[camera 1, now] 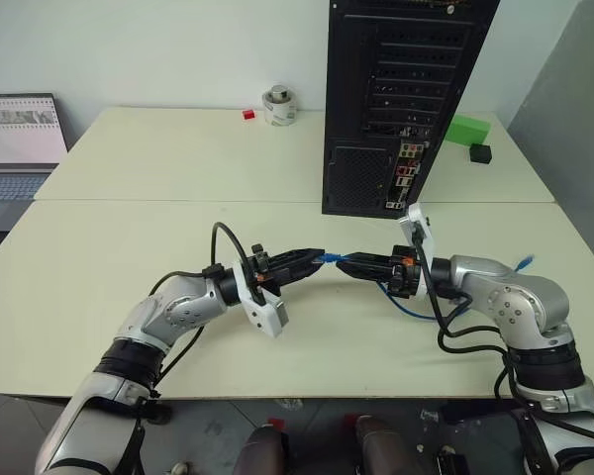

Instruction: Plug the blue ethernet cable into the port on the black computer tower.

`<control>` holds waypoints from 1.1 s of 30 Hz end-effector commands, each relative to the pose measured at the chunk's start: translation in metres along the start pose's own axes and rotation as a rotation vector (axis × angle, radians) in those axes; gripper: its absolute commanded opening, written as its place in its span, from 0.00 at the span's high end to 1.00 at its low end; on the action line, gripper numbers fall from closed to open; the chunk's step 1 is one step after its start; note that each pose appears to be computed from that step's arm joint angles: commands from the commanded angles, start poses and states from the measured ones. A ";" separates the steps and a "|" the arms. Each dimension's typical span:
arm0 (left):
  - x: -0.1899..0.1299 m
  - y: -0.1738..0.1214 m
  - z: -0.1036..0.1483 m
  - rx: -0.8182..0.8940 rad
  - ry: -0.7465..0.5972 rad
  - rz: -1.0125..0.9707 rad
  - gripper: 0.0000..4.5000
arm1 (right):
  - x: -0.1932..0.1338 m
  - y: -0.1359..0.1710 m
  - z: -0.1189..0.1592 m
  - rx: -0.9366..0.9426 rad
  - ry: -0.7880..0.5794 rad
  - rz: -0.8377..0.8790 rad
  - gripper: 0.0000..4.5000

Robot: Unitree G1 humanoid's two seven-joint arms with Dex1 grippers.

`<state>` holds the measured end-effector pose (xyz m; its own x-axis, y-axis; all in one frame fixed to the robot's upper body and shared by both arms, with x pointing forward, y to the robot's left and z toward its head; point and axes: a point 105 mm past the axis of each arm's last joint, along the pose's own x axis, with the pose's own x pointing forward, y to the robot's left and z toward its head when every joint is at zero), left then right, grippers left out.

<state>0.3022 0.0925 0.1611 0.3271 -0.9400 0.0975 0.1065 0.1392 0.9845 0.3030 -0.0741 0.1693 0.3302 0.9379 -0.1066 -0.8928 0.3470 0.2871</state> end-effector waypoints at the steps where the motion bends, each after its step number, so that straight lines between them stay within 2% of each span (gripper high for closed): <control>1: 0.004 0.010 0.005 0.012 -0.052 0.019 0.94 | -0.004 0.007 0.011 -0.022 -0.045 0.005 0.61; 3: 0.002 0.010 0.005 0.011 -0.057 0.015 0.94 | -0.002 0.007 0.012 -0.016 -0.057 0.001 0.51; 14: 0.001 0.012 0.004 0.013 -0.061 -0.002 0.94 | 0.013 0.011 0.014 -0.004 -0.112 -0.008 0.51; 33: -0.002 0.015 0.000 0.036 -0.034 0.006 0.94 | 0.011 0.015 0.006 0.024 -0.088 0.032 0.51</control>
<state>0.3017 0.0927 0.1609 0.2947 -0.9534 0.0655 0.1208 0.1051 0.9871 0.3014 -0.0603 0.1664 0.3559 0.9330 -0.0527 -0.8735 0.3521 0.3362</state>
